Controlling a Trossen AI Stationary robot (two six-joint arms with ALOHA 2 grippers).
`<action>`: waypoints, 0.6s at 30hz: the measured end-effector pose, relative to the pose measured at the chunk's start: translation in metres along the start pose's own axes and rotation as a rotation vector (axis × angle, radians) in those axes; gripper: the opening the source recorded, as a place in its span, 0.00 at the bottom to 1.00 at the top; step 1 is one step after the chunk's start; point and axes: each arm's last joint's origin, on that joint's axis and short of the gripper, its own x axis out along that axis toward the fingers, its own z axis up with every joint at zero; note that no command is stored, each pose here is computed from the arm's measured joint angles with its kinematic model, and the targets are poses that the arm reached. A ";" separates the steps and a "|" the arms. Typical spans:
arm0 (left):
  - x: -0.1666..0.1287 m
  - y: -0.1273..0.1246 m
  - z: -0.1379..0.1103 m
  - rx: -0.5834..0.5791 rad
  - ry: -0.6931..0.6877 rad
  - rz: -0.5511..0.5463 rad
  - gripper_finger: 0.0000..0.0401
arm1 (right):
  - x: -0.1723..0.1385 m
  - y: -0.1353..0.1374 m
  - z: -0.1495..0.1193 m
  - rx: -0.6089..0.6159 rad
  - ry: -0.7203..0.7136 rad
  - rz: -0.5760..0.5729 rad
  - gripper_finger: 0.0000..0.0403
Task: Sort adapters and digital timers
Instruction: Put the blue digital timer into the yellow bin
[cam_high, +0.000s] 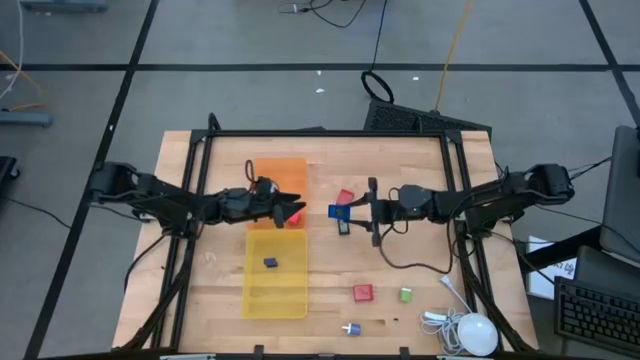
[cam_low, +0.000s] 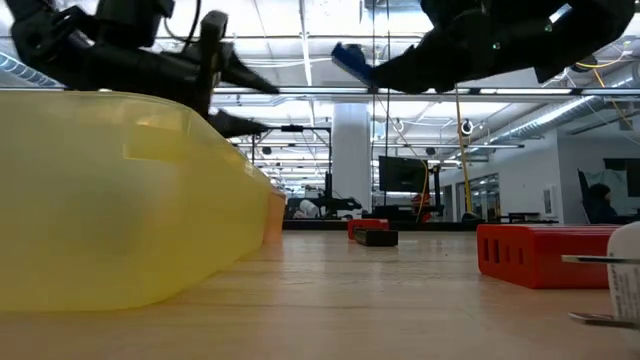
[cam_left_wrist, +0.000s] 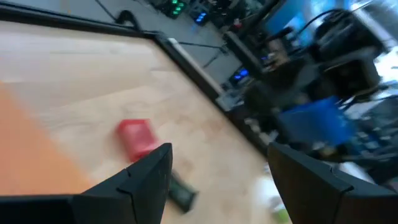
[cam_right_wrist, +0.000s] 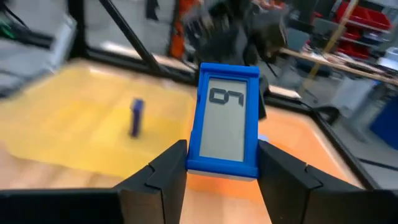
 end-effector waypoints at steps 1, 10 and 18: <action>0.004 -0.004 0.001 -0.014 0.009 -0.023 0.66 | 0.001 0.001 0.001 -0.019 0.026 -0.021 0.39; 0.038 -0.040 0.000 -0.002 0.074 -0.157 0.67 | 0.005 0.010 0.007 -0.098 0.101 -0.082 0.40; 0.065 -0.048 -0.006 0.017 0.068 -0.138 0.67 | 0.005 0.011 0.007 -0.109 0.103 -0.087 0.40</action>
